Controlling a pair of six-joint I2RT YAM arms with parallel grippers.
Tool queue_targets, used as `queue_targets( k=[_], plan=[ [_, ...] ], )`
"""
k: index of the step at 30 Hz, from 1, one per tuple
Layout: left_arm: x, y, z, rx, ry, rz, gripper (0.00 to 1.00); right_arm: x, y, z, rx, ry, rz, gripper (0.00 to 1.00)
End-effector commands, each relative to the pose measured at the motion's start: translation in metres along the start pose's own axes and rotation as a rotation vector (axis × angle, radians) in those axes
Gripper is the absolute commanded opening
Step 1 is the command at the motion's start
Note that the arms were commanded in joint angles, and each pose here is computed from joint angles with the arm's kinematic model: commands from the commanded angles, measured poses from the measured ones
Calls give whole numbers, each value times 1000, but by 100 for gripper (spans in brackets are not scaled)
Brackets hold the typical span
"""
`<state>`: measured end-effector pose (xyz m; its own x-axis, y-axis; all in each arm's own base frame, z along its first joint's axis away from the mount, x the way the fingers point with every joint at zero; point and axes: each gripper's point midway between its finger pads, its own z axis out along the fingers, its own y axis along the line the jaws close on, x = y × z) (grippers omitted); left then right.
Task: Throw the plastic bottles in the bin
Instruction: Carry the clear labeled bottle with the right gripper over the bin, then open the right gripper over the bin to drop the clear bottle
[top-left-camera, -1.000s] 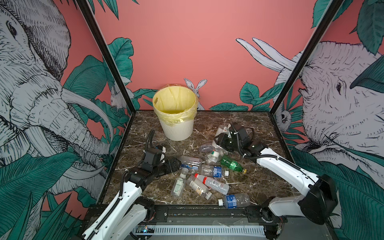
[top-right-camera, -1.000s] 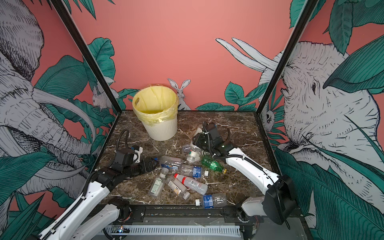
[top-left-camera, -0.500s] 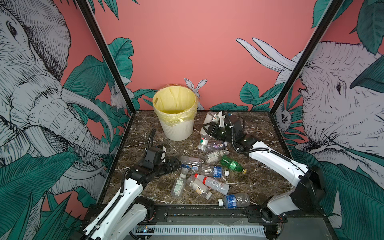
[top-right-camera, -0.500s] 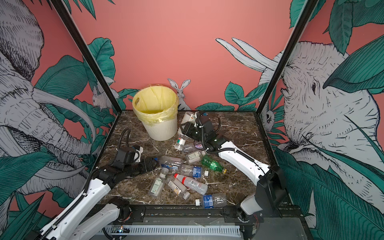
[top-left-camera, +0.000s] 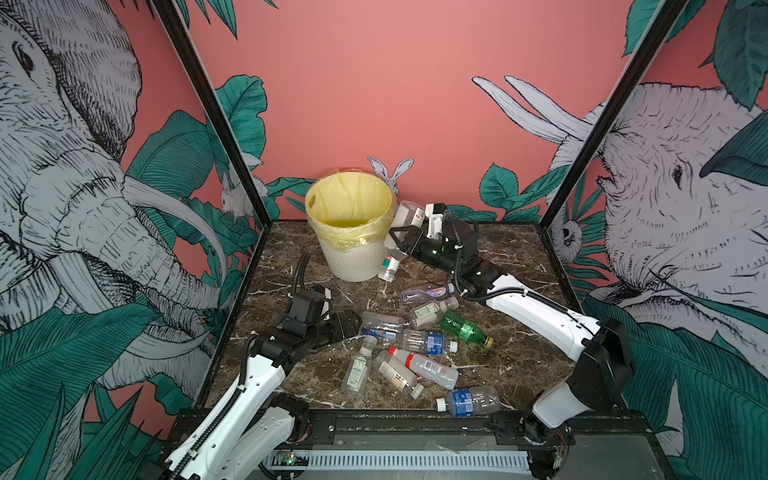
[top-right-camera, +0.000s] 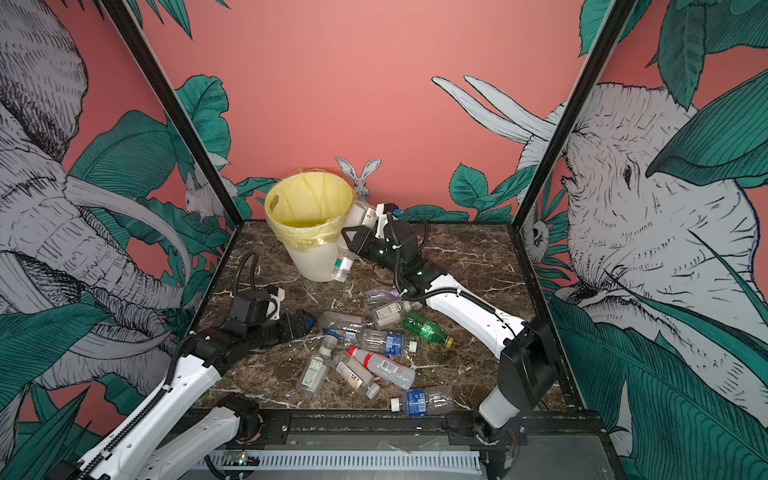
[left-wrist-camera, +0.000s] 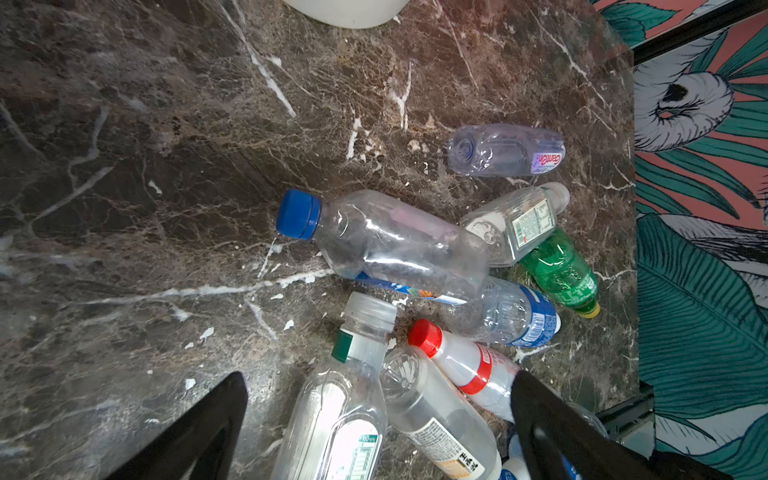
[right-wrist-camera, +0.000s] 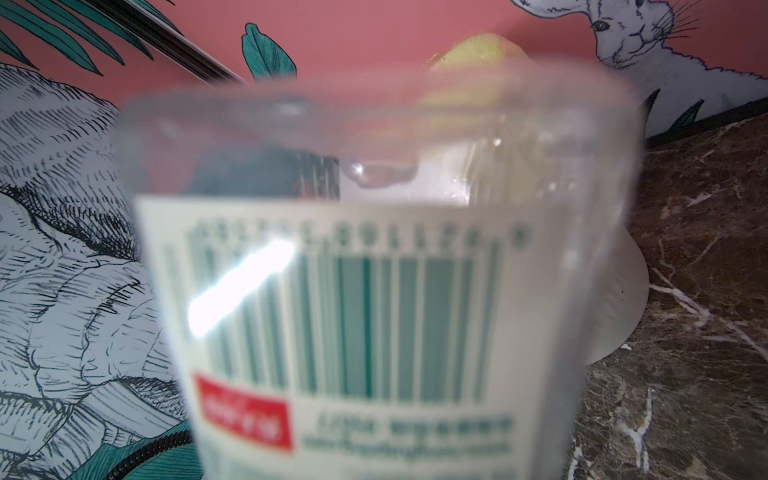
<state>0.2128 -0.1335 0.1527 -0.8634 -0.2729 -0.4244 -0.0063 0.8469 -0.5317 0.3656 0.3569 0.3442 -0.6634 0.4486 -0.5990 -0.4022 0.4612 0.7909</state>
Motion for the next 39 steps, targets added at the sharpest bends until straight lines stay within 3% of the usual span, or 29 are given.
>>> queue_targets(
  k=[1,9,14,19,24,25,26,28,32,35,39],
  plan=[
    [0,2,-3,-15,-7,17,99,-12,25,-24,-84,-67,-72,39],
    [9,11,0,-36,11,32,99,-8,21,-68,-58,-95,-130,39],
    [13,14,-1,-39,22,34,99,-21,37,-69,-72,-114,-151,39],
    [13,12,-6,-30,9,26,99,-56,86,-37,-144,-121,-194,39],
    [12,9,-8,-15,2,4,99,-96,109,42,-123,-161,-233,40],
    [12,9,-9,-13,3,0,99,-103,104,57,-82,-167,-243,46],
    [12,8,-9,-11,2,-2,99,-112,105,74,-58,-170,-277,59],
    [11,8,-11,-17,-2,-8,99,-121,91,101,3,-180,-287,98],
    [9,6,-15,-14,-9,-13,99,-130,84,112,-59,-226,-210,99],
    [9,6,-17,-12,-10,-8,99,-124,97,105,-71,-217,-272,99],
    [9,5,-19,-12,-11,10,99,-133,128,48,-100,-287,-338,99]
  ],
)
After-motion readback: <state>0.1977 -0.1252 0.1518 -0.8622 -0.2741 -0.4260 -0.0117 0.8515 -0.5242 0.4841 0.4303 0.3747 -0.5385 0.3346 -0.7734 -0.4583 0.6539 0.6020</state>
